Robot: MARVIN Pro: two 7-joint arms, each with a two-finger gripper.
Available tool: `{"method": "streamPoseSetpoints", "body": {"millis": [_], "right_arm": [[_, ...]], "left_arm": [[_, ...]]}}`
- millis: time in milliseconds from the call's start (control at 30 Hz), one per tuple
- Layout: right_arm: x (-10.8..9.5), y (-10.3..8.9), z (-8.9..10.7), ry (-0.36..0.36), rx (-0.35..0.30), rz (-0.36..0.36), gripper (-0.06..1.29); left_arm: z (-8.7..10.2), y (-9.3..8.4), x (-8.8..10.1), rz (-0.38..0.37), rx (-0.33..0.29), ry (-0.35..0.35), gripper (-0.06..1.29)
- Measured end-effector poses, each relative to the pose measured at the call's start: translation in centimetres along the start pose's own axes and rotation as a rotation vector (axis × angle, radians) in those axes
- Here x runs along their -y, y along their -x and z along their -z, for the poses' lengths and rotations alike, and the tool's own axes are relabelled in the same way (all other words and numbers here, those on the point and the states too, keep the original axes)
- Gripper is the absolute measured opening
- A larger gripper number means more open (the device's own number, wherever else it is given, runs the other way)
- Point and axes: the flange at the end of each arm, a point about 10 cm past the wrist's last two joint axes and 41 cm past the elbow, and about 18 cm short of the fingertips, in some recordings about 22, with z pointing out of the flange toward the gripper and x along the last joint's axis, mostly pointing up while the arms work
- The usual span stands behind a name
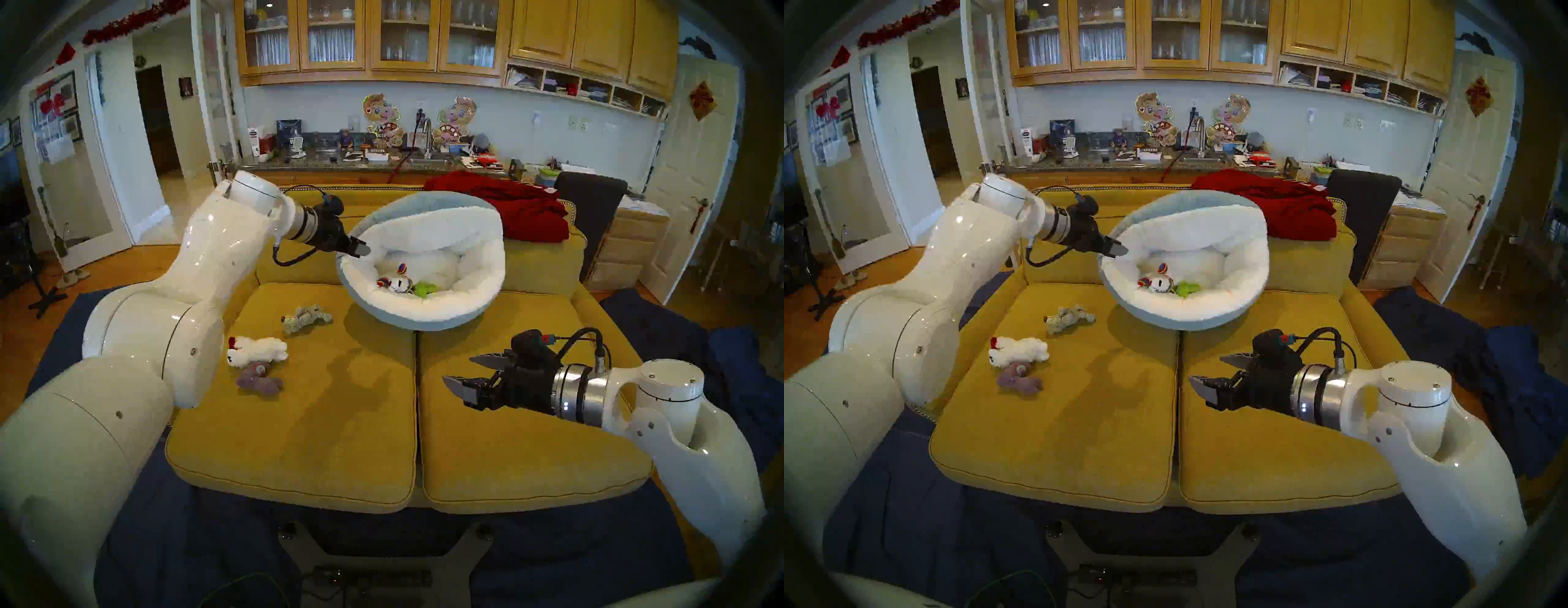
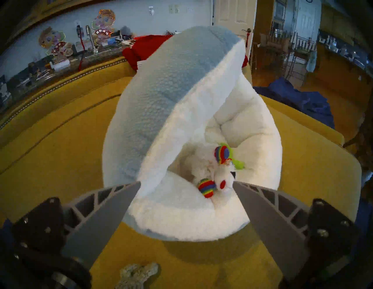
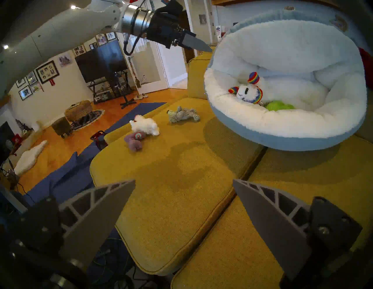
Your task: Put toys into dog bed
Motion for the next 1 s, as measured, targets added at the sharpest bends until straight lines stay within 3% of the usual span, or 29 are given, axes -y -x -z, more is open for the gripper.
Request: {"method": "streamPoseSetpoints", "body": {"millis": [300,667,1000], "right_arm": [[0.0,0.1,0.0,0.0,0.002,-0.003,1.25],[0.0,0.1,0.0,0.0,0.001,-0.002,1.25],[0.0,-0.1,0.0,-0.001,-0.003,0.002,1.25]], "left_arm": [[2.6,1.2,1.9,0.016,0.003,-0.01,1.23],[6.4,4.5,4.4,0.083,0.049,-0.028,1.23],[8.2,6.4,4.2,0.095,0.085,0.024,1.23]]}}
